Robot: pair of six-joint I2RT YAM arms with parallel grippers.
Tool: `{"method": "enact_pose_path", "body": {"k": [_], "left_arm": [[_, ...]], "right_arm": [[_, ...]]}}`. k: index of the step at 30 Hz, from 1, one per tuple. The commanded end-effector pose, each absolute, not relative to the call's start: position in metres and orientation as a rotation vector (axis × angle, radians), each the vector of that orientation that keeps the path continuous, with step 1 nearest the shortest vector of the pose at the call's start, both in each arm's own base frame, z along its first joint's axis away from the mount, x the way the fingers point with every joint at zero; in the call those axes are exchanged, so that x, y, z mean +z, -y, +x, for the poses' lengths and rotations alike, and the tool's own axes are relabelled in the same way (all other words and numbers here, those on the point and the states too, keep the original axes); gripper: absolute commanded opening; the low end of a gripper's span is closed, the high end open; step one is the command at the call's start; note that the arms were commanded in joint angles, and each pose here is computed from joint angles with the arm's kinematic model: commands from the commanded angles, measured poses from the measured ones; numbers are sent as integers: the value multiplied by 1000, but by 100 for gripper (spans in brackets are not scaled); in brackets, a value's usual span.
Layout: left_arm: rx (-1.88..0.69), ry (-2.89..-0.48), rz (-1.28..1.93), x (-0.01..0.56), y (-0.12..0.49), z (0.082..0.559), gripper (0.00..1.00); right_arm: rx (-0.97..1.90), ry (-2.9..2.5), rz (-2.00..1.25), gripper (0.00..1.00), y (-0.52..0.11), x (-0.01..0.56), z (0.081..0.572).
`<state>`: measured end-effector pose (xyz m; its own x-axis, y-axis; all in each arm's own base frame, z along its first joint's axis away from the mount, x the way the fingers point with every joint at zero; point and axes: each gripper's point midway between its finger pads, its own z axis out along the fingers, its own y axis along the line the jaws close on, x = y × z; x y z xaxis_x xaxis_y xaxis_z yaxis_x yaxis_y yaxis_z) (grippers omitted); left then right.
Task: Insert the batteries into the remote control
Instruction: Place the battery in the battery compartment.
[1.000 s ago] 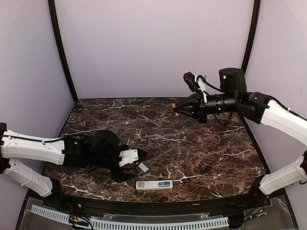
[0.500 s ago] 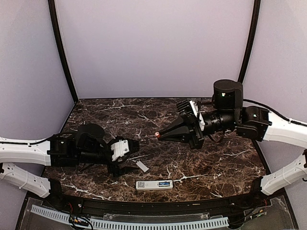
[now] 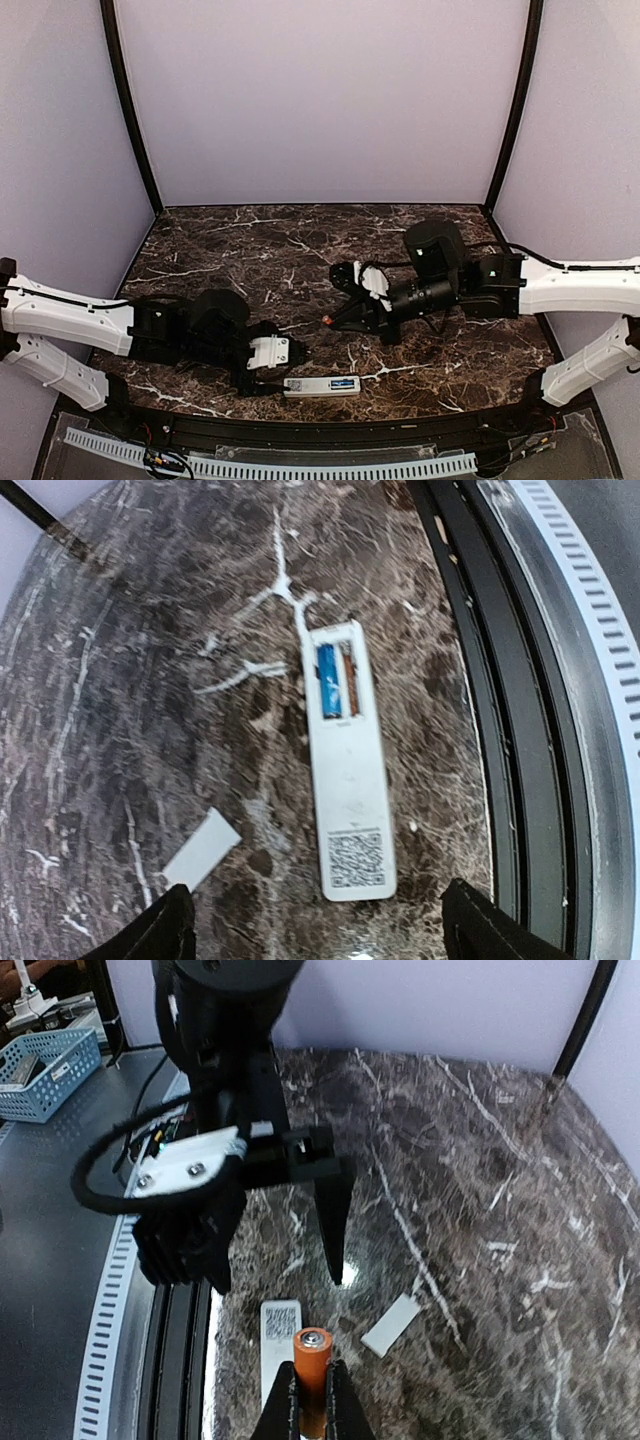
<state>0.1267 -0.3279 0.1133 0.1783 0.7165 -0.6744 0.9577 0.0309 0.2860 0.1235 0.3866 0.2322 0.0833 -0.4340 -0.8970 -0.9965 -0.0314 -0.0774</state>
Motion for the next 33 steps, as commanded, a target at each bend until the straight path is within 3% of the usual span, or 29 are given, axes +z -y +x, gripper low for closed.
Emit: {"method": "enact_pose_path", "body": {"k": [1, 7, 16, 24, 28, 33], "left_arm": [[-411, -1618, 1878, 81, 312, 110, 84], [-417, -1548, 1929, 73, 304, 102, 84], [-369, -1555, 1936, 78, 305, 111, 83], [-502, -1542, 1455, 160, 310, 187, 87], [-479, -1560, 1297, 176, 316, 244, 87], [-613, -1584, 1160, 183, 334, 275, 86]], "right_arm": [[926, -1655, -1512, 0, -379, 182, 125], [939, -1725, -1487, 0, -373, 148, 123], [879, -1713, -1463, 0, -369, 152, 141], [908, -1579, -1368, 0, -364, 184, 184], [963, -1619, -1149, 0, -367, 196, 229], [1021, -1821, -1002, 0, -371, 196, 261]]}}
